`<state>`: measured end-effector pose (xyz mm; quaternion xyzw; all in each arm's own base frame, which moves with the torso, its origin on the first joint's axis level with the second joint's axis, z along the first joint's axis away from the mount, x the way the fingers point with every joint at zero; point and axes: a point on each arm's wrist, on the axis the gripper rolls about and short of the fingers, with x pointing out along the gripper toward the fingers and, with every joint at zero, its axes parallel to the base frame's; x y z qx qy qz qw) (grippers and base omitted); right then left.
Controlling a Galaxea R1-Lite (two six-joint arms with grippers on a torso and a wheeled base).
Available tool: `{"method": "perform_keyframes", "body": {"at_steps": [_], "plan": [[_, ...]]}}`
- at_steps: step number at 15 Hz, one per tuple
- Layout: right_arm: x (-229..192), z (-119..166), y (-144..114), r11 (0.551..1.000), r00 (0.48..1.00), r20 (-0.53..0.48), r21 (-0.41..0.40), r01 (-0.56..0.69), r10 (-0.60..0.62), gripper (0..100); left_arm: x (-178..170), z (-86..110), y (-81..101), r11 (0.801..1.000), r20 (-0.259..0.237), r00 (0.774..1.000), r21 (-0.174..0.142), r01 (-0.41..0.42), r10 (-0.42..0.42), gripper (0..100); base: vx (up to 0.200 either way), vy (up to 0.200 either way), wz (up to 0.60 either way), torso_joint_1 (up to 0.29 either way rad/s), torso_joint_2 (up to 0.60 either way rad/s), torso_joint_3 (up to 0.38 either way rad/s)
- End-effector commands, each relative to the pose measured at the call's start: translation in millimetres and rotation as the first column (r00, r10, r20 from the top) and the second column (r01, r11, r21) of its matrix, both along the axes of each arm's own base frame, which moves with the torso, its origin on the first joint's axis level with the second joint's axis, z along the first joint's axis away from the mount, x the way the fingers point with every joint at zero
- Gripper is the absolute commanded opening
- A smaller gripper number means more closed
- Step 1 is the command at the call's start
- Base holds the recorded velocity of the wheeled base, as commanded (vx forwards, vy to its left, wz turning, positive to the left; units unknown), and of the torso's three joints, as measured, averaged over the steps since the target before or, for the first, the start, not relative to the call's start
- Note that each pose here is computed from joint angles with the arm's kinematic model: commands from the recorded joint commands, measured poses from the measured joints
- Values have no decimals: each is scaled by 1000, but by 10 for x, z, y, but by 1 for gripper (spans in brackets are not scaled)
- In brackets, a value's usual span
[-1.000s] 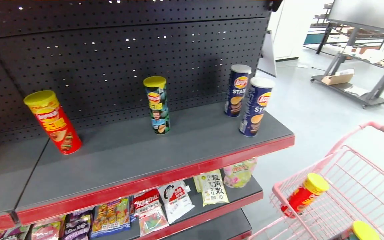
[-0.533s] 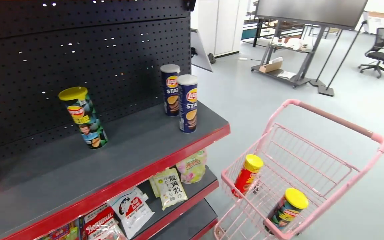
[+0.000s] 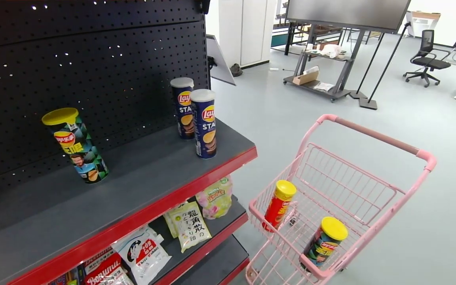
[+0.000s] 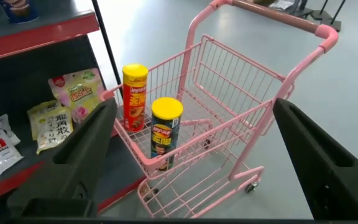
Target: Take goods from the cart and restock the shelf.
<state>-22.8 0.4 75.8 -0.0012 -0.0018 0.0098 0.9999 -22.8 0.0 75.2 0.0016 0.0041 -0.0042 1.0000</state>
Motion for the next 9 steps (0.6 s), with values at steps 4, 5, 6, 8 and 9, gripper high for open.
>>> {"method": "perform_keyframes", "body": {"at_steps": [4,5,6,8,9], "plan": [[0,0,0,1000,1000,-1,1,0,0,100,0,0,0,1000,1,1000,0,1,-1,100,0,0,0,-144,336,184],[0,0,0,1000,1000,-1,1,0,0,100,0,0,0,1000,1,1000,0,1,-1,100,0,0,0,-154,334,183],[0,0,0,1000,1000,-1,1,0,0,100,0,0,0,1000,1,1000,0,1,-1,100,0,0,0,-144,344,198],[0,0,0,1000,1000,-1,1,0,0,100,0,-2,0,1000,-1,1000,0,-1,1,100,0,0,0,-144,344,205],[0,0,0,1000,1000,-1,2,0,0,100,0,0,0,1000,1,1000,0,-1,1,100,0,0,0,-149,349,203]]}}
